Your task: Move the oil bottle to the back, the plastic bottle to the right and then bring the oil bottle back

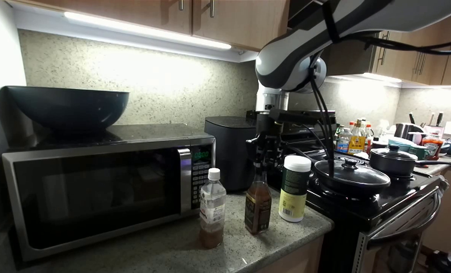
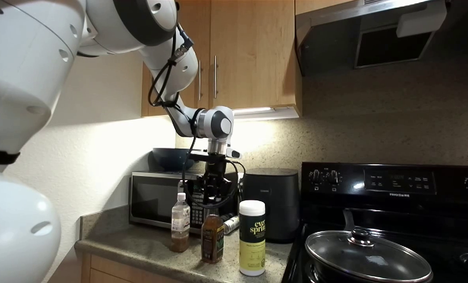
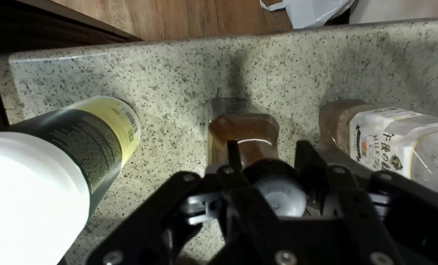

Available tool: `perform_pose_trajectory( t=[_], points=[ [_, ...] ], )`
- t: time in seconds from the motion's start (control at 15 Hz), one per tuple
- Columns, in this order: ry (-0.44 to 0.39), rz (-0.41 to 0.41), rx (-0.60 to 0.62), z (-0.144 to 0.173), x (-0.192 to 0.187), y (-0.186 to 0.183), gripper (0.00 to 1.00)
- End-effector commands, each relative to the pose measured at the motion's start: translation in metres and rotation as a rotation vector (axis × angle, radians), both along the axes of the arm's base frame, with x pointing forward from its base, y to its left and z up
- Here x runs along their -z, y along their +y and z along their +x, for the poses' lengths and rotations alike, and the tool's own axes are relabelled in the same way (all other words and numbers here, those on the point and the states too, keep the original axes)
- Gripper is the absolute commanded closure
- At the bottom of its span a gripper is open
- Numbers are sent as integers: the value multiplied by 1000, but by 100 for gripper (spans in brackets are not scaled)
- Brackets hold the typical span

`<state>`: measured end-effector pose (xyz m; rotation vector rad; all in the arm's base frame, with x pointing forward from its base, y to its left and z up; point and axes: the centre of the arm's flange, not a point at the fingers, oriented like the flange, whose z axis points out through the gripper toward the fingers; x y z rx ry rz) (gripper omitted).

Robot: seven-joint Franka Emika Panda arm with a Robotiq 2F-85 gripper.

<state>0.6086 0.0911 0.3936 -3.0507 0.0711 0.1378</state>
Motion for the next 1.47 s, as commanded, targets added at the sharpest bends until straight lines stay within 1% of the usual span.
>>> perform_pose_trajectory(
  t=[0.0,0.07,0.13,0.2,0.27,0.47,0.53,0.6,0.73,0.8,1.4],
  points=[
    [6,-7,1,1,0,-5,84],
    [-1,-20,6,1,1,-5,84],
    [3,-26,10,0,0,-4,34],
    [5,-27,4,-1,-1,-3,33],
    [0,-3,0,0,0,-1,52],
    [0,-7,-2,0,1,-1,33],
    [0,-8,-2,0,1,-1,8],
    [-4,-5,-7,1,1,-1,7],
    [-9,-2,-14,3,2,-2,1],
    [-12,-1,-17,4,3,-2,0],
    [-30,1,-27,13,4,-1,0]
  ],
)
